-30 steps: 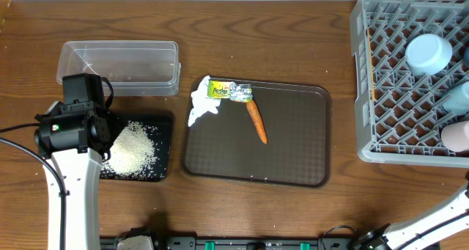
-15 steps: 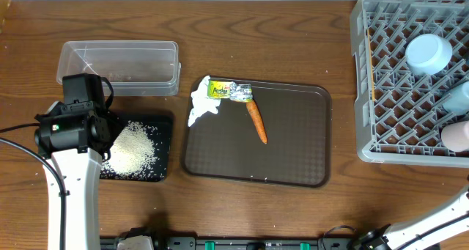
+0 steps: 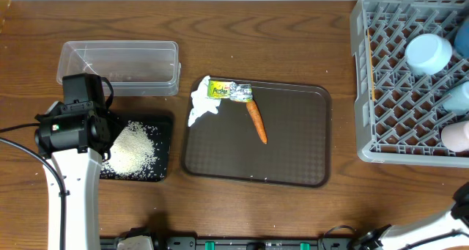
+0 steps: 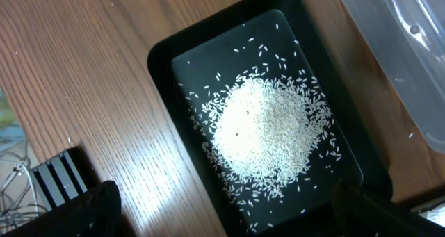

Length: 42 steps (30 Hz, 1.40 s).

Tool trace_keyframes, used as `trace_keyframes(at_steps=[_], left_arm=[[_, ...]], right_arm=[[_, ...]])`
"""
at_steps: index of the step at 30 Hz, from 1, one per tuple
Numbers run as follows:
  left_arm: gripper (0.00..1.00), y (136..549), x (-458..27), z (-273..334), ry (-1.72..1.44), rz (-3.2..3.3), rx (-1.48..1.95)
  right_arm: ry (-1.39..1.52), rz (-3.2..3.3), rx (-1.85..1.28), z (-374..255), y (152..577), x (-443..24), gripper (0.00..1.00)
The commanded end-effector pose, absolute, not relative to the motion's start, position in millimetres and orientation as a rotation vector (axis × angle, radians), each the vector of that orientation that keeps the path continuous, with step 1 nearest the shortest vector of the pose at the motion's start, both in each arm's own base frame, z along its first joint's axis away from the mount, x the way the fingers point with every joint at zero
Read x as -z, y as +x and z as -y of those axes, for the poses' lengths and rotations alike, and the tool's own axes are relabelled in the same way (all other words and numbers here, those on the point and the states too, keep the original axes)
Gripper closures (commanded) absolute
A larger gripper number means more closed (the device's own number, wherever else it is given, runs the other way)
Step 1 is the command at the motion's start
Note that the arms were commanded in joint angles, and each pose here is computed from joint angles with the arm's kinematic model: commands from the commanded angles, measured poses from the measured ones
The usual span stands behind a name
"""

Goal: Sort waste into correct bins and load items into the dishwasher rack

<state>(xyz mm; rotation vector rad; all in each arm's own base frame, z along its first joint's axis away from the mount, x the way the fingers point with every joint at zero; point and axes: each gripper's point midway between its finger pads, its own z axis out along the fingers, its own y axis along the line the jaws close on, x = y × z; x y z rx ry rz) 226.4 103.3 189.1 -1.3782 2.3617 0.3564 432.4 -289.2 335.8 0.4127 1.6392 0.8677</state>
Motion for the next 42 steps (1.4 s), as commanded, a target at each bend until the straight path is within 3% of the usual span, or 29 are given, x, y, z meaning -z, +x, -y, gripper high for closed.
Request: trace_keyframes(at_steps=[1,7,16,23,26,36,42], left_arm=[[0.01,227,-192,-105,-1.390,-2.346,-0.355],[0.01,227,-192,-105,-1.390,-2.346,-0.355],[0.01,227,-192,-105,-1.390,-2.346,-0.355],[0.01,227,-192,-105,-1.390,-2.346,-0.355],[0.01,227,-192,-105,-1.390,-2.346,-0.355],[0.01,227,-192,-105,-1.390,-2.346,-0.355],[0.01,227,-192,-105,-1.390,-2.346,-0.355]], right_arm=[[0.433,-1.676,-0.680,300,436,-325,0.01],[0.571,-1.800,-0.597,307,430,-283,0.01],[0.610,-1.836,-0.507,310,431,-276,0.01],[0.862,-2.069,0.059,325,425,-233,0.01],[0.896,-2.092,0.321,318,430,-242,0.01],[0.602,-2.008,0.700,271,487,-319,0.01],[0.510,-2.127,0.741,278,511,-288,0.01]])
